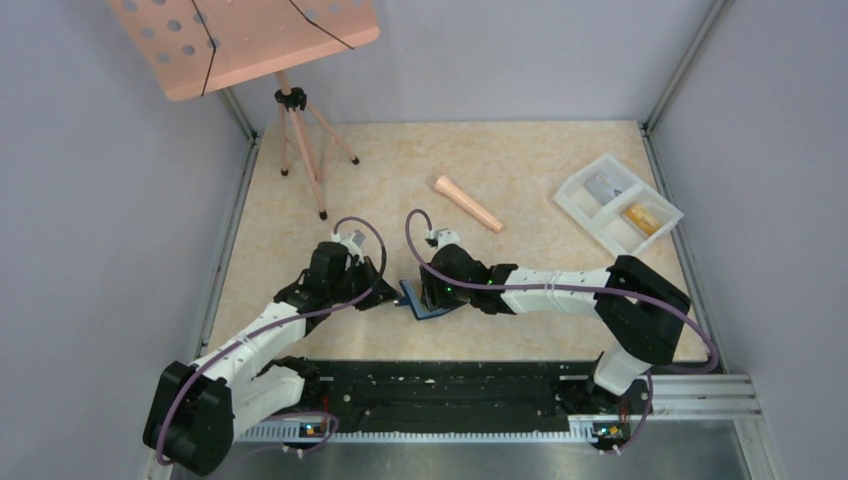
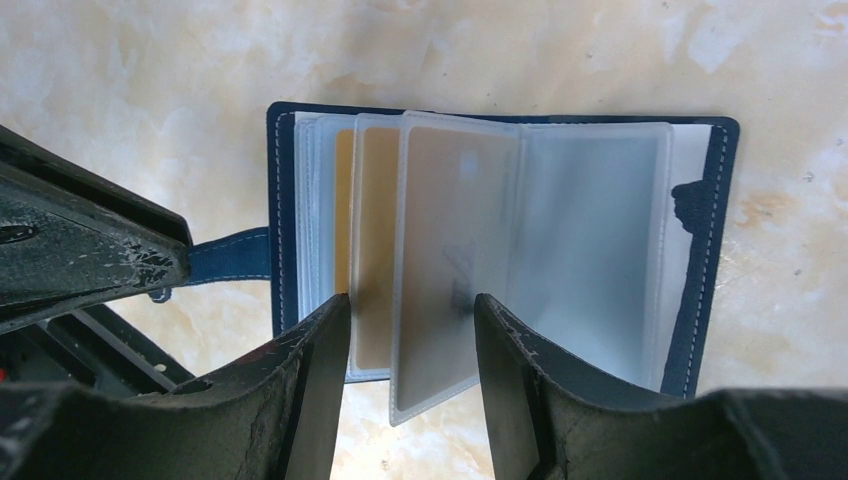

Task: Take the credit cards out of the card holder
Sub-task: Remove the credit card from the card holder.

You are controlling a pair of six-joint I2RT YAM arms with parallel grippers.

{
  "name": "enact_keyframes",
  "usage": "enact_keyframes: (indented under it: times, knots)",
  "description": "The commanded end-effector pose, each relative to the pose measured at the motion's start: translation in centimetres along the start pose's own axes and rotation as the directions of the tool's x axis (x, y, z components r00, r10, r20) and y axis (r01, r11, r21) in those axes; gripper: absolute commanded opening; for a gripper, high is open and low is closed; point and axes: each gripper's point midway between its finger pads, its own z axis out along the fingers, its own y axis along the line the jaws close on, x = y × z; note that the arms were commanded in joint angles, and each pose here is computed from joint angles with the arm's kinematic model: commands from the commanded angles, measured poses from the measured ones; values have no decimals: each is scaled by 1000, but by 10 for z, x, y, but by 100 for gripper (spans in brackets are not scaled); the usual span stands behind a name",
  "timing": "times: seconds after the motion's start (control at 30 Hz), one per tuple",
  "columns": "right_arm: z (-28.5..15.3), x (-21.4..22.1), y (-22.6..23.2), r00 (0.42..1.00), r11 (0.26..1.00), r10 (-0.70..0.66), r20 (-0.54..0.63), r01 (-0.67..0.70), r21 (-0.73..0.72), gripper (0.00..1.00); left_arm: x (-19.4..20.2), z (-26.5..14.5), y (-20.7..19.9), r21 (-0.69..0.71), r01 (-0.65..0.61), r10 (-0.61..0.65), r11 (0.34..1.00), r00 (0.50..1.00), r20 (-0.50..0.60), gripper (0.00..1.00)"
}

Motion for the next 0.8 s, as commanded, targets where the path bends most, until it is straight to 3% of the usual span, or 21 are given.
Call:
enact_keyframes:
  times: [0.0,0.43,0.77]
  knots:
    - [-12,-24,-6,997,999,-6,75,3,32,49,-13,-3,-9,19,-38,38,999,998,41,0]
    - [-17,-24,-21,996,996,-19,84,11,86,56,-13,-3,-7,8,-37,36,999,998,45,0]
    - [-16,-26,-23,996,995,-29,84,20,101,69,-13,-2,-4,-3,-39,40,999,998,43,0]
